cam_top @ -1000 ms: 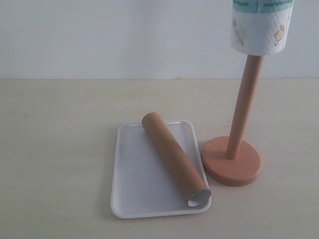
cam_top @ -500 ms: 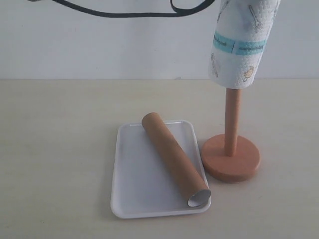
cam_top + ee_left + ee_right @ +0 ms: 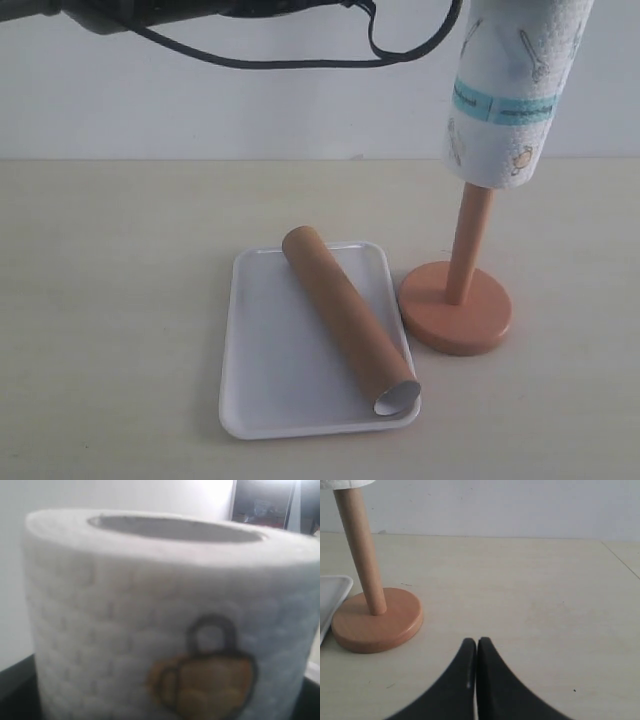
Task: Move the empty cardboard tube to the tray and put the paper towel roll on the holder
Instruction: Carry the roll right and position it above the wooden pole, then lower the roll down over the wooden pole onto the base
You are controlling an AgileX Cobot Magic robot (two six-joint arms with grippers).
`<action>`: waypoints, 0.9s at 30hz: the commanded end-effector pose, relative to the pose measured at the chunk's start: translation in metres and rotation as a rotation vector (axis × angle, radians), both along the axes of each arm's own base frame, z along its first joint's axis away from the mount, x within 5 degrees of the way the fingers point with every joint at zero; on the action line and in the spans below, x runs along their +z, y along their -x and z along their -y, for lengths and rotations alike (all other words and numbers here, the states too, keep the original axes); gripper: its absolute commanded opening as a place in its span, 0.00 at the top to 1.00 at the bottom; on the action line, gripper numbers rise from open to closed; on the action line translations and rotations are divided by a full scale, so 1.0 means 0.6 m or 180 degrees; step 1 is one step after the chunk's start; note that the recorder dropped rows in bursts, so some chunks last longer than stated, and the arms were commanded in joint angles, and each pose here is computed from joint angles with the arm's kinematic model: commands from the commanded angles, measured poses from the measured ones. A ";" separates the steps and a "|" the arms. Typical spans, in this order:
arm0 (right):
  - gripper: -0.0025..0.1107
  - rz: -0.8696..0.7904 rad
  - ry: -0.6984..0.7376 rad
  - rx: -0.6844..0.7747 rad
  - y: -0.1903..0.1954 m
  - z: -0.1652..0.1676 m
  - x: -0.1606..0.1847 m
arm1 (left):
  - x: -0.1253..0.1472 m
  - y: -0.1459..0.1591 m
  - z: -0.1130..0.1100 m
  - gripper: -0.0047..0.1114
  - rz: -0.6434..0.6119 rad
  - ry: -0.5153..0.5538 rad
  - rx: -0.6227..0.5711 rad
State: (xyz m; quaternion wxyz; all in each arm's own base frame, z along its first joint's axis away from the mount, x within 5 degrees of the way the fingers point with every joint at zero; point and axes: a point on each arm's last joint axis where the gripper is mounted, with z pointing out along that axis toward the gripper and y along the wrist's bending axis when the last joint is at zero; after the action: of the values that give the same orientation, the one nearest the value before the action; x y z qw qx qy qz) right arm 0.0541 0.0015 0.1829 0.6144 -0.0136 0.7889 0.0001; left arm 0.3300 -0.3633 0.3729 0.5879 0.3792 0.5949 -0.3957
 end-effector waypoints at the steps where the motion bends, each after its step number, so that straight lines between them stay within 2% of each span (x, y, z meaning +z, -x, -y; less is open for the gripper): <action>1: 0.98 0.0028 0.0009 0.0003 0.000 0.000 0.001 | 0.001 0.000 0.000 0.92 0.0012 0.0065 -0.0046; 6: 0.98 0.0028 0.0009 0.0003 0.000 0.000 0.001 | -0.022 -0.008 0.010 0.92 -0.0008 0.0035 -0.0084; 16: 0.98 0.0028 0.0009 0.0003 0.000 0.000 0.001 | -0.055 -0.019 0.006 0.92 -0.0067 0.0315 -0.0046; 27: 0.98 0.0028 0.0009 0.0003 0.000 0.000 0.001 | -0.135 -0.015 -0.007 0.92 -0.0262 0.0157 -0.0038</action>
State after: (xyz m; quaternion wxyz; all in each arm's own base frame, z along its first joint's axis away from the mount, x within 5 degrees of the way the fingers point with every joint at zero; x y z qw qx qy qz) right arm 0.0541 0.0015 0.1829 0.6144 -0.0136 0.7889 0.0001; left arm 0.3398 -0.3640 0.2918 0.5694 0.3696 0.6113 -0.4068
